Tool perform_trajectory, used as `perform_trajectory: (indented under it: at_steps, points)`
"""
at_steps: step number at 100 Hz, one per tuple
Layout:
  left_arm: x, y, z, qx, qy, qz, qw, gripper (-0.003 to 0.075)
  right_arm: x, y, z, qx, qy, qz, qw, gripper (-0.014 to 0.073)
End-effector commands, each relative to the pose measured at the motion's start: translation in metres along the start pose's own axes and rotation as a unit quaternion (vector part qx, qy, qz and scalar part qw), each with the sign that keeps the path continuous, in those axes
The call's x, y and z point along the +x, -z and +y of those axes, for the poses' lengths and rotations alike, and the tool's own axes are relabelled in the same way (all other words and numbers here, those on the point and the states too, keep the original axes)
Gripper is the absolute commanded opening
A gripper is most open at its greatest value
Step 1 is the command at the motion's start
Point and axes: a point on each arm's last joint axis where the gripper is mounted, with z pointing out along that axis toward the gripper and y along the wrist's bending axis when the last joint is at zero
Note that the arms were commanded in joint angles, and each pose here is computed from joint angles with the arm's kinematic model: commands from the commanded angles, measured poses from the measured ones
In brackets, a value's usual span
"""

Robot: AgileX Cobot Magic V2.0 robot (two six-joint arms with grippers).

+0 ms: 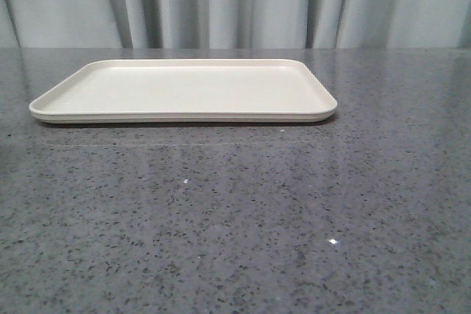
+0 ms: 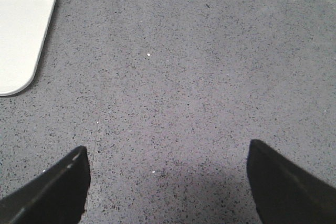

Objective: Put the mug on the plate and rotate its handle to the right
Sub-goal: 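Carry the mug with the left gripper and lower it onto the cream tray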

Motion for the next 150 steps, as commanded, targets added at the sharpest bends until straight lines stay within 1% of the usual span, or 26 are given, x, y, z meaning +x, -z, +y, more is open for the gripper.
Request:
perform_trajectory:
  at_steps: [1, 9, 16, 35, 51, 65, 70, 83, 108, 129, 150]
  points:
    - [-0.01, 0.012, -0.001, 0.004, 0.006, -0.043, 0.999, -0.002, -0.013, 0.005, 0.0, -0.001, 0.004, -0.044, 0.999, 0.0605]
    - [-0.013, 0.02, -0.003, 0.011, 0.008, -0.048, 0.999, -0.002, -0.013, 0.005, 0.0, -0.001, 0.004, -0.044, 0.999, 0.0605]
    - [-0.02, 0.033, -0.005, 0.02, 0.01, -0.065, 0.998, -0.002, -0.013, 0.005, 0.0, -0.001, 0.004, -0.044, 0.999, 0.0605]
    - [-0.045, 0.072, -0.013, 0.059, 0.019, -0.134, 0.989, -0.002, -0.013, 0.005, 0.0, -0.001, 0.004, -0.045, 0.999, 0.0605]
    - [-0.07, 0.079, -0.02, 0.096, 0.029, -0.151, 0.983, -0.002, -0.014, 0.005, 0.0, -0.001, 0.004, -0.048, 0.999, 0.0605]
    - [-0.097, 0.067, -0.037, 0.124, 0.009, -0.141, 0.982, -0.002, -0.014, 0.005, 0.0, -0.001, 0.004, -0.047, 0.999, 0.0605]
    - [-0.109, 0.059, -0.048, 0.134, -0.003, -0.134, 0.982, -0.002, -0.014, 0.005, 0.0, -0.001, 0.004, -0.047, 0.999, 0.0605]
    - [-0.135, 0.037, -0.075, 0.157, -0.007, -0.116, 0.981, -0.002, -0.014, 0.005, 0.0, -0.001, 0.004, -0.049, 0.999, 0.0605]
    - [-0.169, -0.005, -0.12, 0.18, -0.04, -0.081, 0.979, -0.002, -0.015, 0.005, 0.0, -0.002, 0.004, -0.052, 0.999, 0.0605]
    - [-0.185, -0.029, -0.139, 0.186, -0.042, -0.06, 0.98, -0.002, -0.015, 0.005, 0.001, -0.002, 0.004, -0.054, 0.999, 0.0605]
    - [-0.184, -0.046, -0.15, 0.185, -0.054, -0.031, 0.981, -0.002, -0.015, 0.005, 0.001, -0.002, 0.004, -0.055, 0.998, 0.0605]
